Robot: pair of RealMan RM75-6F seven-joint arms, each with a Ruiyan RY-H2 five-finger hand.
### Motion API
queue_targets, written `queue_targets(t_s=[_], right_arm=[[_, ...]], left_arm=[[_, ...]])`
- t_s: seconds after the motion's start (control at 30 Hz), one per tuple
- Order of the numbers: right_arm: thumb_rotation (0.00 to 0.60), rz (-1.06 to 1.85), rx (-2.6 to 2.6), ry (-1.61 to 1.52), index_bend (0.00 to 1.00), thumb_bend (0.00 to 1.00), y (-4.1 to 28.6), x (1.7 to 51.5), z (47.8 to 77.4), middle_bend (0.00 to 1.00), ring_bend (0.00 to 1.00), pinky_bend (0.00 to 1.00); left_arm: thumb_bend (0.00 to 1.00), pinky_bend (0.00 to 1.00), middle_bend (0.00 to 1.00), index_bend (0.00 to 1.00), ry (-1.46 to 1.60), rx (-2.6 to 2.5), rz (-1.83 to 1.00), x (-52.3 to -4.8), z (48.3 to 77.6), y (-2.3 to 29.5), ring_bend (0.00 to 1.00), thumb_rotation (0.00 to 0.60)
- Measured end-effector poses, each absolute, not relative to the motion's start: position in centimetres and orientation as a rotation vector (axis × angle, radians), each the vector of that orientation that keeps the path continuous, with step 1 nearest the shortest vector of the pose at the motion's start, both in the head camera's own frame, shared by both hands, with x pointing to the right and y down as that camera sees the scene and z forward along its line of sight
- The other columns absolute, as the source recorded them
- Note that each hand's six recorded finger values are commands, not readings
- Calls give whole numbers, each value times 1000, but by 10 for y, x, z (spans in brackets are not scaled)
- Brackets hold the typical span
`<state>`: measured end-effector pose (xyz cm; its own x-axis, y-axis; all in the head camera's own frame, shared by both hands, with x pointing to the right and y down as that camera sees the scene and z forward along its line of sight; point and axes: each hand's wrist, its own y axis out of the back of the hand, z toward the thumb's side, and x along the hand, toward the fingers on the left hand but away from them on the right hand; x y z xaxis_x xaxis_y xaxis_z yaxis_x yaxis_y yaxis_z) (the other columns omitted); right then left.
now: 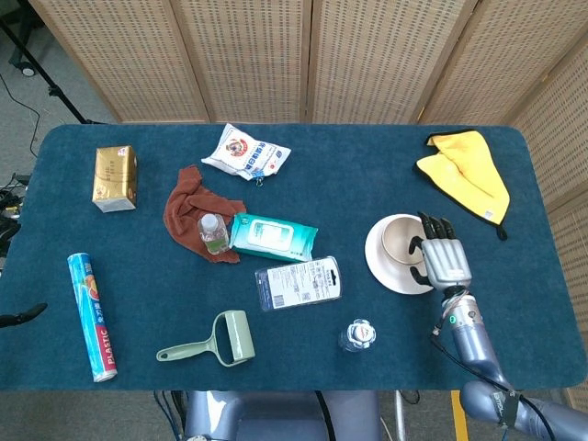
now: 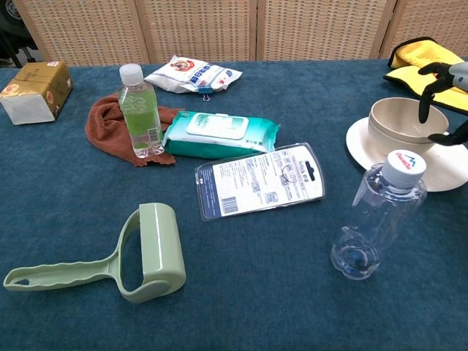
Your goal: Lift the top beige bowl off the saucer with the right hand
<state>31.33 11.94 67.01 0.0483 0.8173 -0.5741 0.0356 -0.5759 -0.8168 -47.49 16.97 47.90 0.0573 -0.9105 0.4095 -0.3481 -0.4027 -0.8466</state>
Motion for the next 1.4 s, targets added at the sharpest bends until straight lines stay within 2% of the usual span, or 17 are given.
queue_targets(t_s=[0.43,0.93,1.4], right_arm=[[600,1620,-1712,-855,476,369,120,313,682,0,0,0],[600,1640,-1725,-856,547,394,119,312,692,0,0,0],[600,1623,-1728,-872,642,589,117,310,694,0,0,0]], left_arm=[[56,0,0,0,1266,-1796,-1351,-477,479,169,0,600],[56,0,0,0,1287,-1797,-1354,-480,478,168,0,600],[56,0,0,0,1291,-1799,-1355,-482,478,168,0,600]])
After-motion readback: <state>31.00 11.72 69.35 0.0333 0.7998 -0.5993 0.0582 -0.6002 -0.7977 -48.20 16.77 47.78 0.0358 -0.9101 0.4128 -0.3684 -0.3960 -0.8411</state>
